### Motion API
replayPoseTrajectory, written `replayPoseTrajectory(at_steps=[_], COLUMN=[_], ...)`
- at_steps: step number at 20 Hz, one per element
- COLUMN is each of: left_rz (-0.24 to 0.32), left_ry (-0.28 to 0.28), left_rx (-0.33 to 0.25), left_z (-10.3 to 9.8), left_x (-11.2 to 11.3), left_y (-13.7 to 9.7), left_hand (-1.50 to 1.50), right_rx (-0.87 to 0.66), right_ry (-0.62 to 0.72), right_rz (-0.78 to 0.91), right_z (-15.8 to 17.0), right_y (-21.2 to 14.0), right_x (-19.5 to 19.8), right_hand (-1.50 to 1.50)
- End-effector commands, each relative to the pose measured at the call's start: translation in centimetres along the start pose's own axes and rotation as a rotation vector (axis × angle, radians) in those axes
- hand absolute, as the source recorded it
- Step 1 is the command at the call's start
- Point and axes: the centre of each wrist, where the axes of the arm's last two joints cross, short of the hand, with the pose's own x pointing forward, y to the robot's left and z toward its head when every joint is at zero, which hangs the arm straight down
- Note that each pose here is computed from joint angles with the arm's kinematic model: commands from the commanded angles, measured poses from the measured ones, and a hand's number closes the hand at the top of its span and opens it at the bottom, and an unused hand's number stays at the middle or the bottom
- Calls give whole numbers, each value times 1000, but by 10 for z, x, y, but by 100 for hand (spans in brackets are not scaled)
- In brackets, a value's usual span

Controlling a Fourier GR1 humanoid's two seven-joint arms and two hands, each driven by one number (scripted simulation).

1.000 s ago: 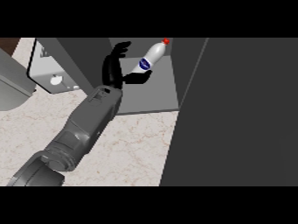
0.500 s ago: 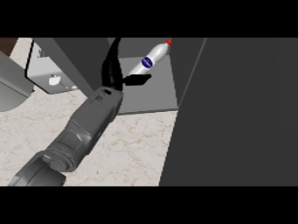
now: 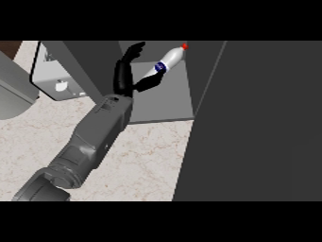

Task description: Pick up the bottled water, place it into the cabinet and close the cabinet

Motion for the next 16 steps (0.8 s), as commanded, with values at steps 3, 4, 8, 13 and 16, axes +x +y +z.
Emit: replayPoseTrajectory(at_steps=[3, 4, 8, 13, 16], left_rz=[245, 272, 388, 495, 569], left_ry=[-103, -98, -101, -83, -72], left_rx=[-76, -90, -161, -280, -337], left_z=[-9, -4, 3, 8, 10], left_x=[17, 8, 1, 4, 12], left_y=[-2, 0, 2, 1, -3], left_hand=[150, 150, 150, 150, 150], right_rx=[4, 8, -17, -57, -58], right_ry=[-31, -5, 0, -9, -22], right_rz=[-14, -10, -10, 29, 37], right_z=[3, 6, 9, 7, 3], right_y=[6, 4, 4, -3, -4], right_x=[13, 18, 14, 21, 22], right_hand=[-150, -150, -150, -150, -150])
